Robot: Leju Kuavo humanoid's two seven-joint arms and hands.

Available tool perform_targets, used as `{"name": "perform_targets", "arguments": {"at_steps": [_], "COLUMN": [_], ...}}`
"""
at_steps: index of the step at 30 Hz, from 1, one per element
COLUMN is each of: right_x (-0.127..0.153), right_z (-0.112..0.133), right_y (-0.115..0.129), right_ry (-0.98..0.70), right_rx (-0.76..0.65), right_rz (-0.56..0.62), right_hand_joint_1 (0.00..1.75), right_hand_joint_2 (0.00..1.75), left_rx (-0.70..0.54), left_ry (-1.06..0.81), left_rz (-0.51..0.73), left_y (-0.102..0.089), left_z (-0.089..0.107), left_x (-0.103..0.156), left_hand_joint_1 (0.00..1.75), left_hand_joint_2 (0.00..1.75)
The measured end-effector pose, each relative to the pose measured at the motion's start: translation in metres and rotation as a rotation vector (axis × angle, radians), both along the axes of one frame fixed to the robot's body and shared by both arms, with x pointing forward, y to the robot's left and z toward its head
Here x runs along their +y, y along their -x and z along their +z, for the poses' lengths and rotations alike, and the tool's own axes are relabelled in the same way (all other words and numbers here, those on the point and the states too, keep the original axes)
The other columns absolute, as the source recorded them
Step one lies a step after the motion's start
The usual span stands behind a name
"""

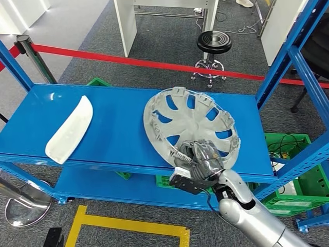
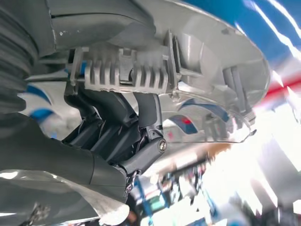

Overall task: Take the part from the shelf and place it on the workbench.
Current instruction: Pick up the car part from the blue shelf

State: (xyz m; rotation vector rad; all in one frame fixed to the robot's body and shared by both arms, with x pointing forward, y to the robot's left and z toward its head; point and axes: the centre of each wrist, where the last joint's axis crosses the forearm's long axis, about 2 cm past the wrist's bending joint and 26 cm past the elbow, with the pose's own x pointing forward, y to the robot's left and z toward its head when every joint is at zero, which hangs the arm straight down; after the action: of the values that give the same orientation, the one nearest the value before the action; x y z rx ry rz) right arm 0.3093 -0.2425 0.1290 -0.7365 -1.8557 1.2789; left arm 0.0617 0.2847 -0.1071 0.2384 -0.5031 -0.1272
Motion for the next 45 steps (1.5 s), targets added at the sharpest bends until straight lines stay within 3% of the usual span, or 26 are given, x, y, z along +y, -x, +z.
{"name": "perform_targets", "arguments": {"at_steps": [28,45], "right_x": [-0.036,-0.040], "right_z": [0.032,0.041], "right_y": [0.011,0.012], "right_ry": [-0.281,-0.318], "right_rx": [-0.277,-0.377], "right_rz": [-0.188,-0.166], "right_hand_joint_1": [1.75,1.75], "right_hand_joint_2": [1.75,1.75], "left_rx": [-0.008,-0.005], "left_ry": [-0.002,-0.003], "left_rz": [0.017,0.012], "left_y": [0.016,0.018], "left_z": [-0.002,-0.002], "left_x": [0.000,0.000], "left_hand_joint_1": [0.00,0.00], "left_hand_joint_2": [0.00,0.00]}}
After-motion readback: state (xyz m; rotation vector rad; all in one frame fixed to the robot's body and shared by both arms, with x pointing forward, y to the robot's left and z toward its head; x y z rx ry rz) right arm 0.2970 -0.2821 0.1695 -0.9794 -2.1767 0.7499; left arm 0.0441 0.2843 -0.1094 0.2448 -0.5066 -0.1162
